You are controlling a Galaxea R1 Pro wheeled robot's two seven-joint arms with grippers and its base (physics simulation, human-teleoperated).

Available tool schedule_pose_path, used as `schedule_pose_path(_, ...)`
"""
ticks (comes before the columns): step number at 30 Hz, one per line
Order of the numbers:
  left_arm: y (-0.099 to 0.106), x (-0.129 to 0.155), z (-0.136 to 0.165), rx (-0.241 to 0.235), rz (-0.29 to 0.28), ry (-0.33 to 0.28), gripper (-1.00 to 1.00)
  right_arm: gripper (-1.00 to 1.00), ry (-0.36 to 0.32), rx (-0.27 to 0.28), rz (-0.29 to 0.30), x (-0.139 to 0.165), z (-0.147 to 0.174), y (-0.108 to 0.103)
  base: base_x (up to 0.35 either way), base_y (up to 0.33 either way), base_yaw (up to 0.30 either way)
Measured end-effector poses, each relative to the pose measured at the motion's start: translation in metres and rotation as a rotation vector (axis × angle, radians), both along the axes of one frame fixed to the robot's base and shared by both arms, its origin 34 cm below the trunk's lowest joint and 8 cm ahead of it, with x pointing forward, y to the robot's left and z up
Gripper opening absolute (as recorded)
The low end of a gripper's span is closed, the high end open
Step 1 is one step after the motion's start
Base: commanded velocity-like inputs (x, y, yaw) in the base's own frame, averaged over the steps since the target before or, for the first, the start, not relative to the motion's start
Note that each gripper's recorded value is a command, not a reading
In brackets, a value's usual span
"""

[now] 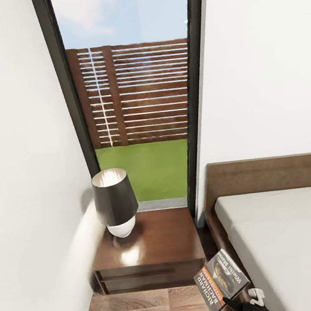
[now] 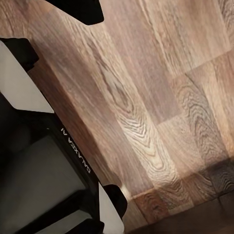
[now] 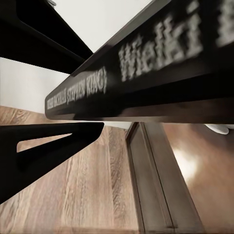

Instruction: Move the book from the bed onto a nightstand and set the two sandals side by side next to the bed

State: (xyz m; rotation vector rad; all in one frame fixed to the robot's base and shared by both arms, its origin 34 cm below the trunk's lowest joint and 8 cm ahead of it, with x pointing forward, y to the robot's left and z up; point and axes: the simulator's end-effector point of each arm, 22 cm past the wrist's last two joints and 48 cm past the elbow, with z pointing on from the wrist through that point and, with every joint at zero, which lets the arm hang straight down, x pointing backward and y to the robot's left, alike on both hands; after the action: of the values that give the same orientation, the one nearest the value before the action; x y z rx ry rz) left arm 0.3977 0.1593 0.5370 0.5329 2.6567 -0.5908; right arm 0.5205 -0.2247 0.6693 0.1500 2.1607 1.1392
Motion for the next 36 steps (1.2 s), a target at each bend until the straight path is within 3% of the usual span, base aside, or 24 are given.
schedule_pose_path(8, 0.000, 0.000, 0.000, 0.000, 0.000, 0.000, 1.00, -1.00, 0.001, 0.000, 0.001, 0.000, 0.000, 0.001, 0.002, 0.000, -0.011)
schedule_pose_path(14, 0.000, 0.000, 0.000, 0.000, 0.000, -0.001, 1.00, -1.00, 0.001, -0.001, 0.001, 0.000, 0.000, 0.001, 0.224, 0.000, 0.000)
schedule_pose_path(17, 0.000, 0.004, 0.003, -0.009, -0.003, -0.026, 1.00, -1.00, 0.001, 0.000, 0.000, 0.000, 0.000, 0.001, 0.110, 0.000, 0.000)
schedule_pose_path(25, -0.025, 0.021, 0.030, -0.151, -0.083, -0.178, 1.00, -1.00, 0.001, -0.001, 0.000, 0.000, -0.001, 0.001, 0.014, 0.000, 0.000)
schedule_pose_path(29, -0.037, 0.018, 0.040, -0.216, -0.123, -0.187, 1.00, -1.00, 0.001, 0.000, 0.001, 0.000, 0.000, 0.001, 0.000, 0.000, 0.000)
schedule_pose_path(36, -0.044, 0.024, 0.047, -0.242, -0.137, -0.189, 1.00, -1.00, -0.001, 0.001, 0.002, 0.000, 0.000, 0.000, 0.000, 0.000, 0.000)
